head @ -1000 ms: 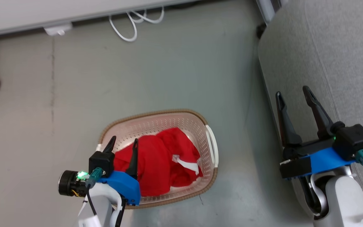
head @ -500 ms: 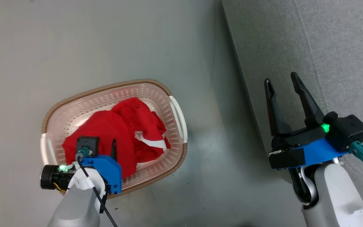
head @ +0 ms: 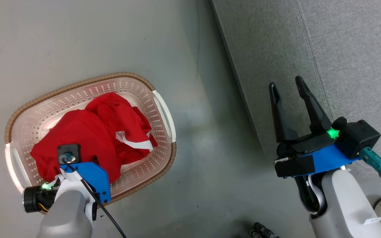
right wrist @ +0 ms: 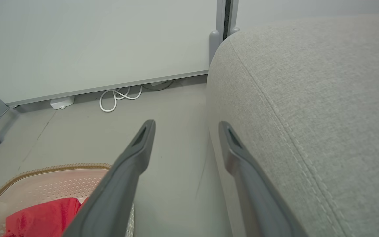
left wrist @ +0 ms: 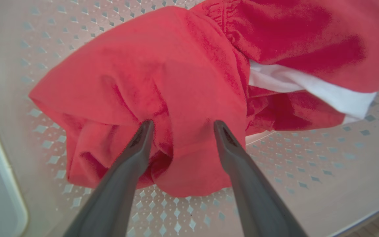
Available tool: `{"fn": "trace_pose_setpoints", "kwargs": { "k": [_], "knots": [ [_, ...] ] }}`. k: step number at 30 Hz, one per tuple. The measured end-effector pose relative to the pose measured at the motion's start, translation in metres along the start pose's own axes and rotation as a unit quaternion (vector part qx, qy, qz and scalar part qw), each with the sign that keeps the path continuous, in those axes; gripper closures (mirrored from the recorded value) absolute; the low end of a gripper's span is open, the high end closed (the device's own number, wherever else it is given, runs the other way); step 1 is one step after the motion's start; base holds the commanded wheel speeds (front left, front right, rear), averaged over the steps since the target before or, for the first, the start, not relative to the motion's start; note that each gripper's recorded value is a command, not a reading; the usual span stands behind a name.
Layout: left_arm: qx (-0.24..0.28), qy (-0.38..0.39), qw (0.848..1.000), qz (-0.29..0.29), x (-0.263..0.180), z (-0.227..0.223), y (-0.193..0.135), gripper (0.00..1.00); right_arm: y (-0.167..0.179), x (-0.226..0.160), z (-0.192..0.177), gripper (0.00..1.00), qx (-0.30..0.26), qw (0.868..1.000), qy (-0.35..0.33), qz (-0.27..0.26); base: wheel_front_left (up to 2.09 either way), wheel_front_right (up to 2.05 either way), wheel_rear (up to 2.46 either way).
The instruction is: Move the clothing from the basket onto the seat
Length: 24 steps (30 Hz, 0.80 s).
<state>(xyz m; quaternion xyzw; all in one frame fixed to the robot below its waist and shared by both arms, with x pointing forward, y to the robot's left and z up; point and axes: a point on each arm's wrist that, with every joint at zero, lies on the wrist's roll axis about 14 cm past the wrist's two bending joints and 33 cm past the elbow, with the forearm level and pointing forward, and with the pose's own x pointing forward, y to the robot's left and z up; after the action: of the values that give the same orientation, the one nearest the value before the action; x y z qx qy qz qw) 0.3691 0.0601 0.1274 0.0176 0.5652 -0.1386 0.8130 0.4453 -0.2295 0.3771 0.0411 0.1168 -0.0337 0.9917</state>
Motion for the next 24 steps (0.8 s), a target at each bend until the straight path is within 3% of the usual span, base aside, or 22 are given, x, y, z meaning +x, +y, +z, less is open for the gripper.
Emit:
{"fn": "trace_pose_setpoints", "kwargs": {
  "k": [12, 13, 14, 15, 24],
  "knots": [
    [-0.035, 0.049, 0.998, -0.028, 0.012, -0.013, -0.015, 0.00, -0.004, 0.002, -0.009, 0.00, 0.000, 1.000, 0.012, -0.005, 0.00, 0.00, 0.00],
    [-0.033, 0.051, 0.998, -0.033, 0.012, -0.014, -0.017, 0.06, -0.004, 0.002, -0.009, 0.00, 0.000, 1.000, 0.011, -0.005, 0.00, 0.00, 0.00],
    [-0.033, 0.052, 0.997, -0.035, 0.012, -0.015, -0.018, 0.77, -0.005, 0.002, -0.008, 0.00, 0.001, 1.000, 0.011, -0.006, 0.00, 0.00, 0.00],
    [-0.033, 0.052, 0.997, -0.037, 0.012, -0.015, -0.019, 1.00, -0.005, 0.002, -0.008, 0.00, 0.000, 1.000, 0.009, -0.006, 0.00, 0.00, 0.00],
    [-0.027, 0.049, 0.997, -0.045, 0.012, -0.013, -0.023, 1.00, -0.007, 0.000, -0.004, 0.00, -0.001, 1.000, 0.005, -0.009, 0.00, 0.00, 0.00]
  ]
}}
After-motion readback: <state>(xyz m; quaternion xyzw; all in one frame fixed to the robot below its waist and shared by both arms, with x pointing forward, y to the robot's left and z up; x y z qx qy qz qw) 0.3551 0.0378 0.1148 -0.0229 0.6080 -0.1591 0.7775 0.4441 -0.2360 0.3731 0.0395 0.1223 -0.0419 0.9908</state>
